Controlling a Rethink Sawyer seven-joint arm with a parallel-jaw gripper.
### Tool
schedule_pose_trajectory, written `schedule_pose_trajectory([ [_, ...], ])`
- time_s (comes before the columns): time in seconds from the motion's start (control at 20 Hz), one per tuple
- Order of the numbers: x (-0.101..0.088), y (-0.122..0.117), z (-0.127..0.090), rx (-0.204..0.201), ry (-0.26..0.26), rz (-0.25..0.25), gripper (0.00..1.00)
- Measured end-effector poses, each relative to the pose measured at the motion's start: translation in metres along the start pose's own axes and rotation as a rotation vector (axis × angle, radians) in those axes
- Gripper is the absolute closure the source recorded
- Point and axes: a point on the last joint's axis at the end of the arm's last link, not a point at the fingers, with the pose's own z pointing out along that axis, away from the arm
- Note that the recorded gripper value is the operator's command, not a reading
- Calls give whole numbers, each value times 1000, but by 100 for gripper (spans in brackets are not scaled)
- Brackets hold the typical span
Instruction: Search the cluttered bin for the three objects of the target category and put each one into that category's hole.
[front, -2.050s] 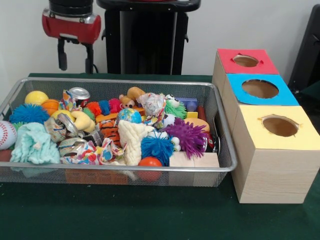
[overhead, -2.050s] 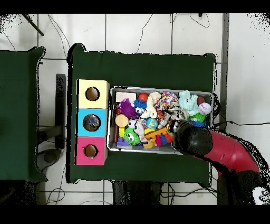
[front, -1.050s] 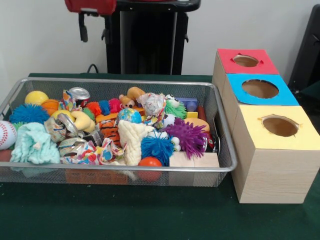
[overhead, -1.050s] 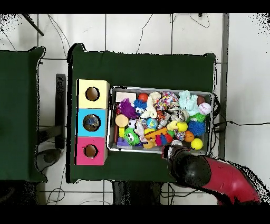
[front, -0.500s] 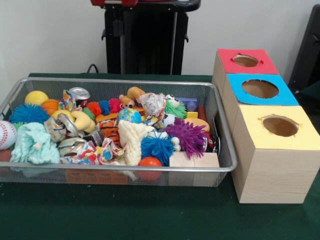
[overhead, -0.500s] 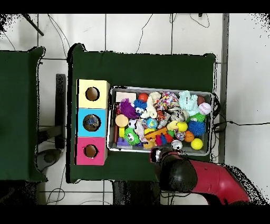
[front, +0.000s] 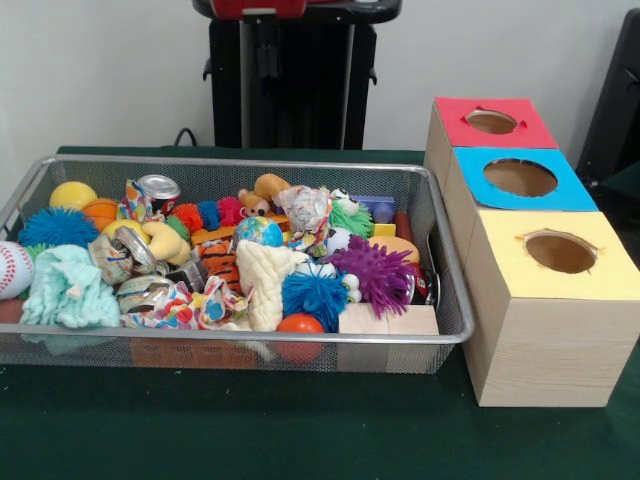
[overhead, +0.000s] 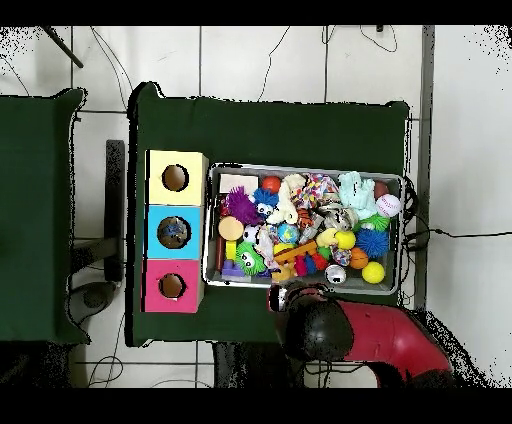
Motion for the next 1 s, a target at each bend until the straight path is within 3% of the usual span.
schedule_pose_trajectory([
  [0.05, 0, 12, 5, -10, 12, -22, 0],
  [0.7, 3, 68, 24, -38, 61, -126, 0],
  [1.0, 4, 82, 27, -45, 79, -137, 0],
])
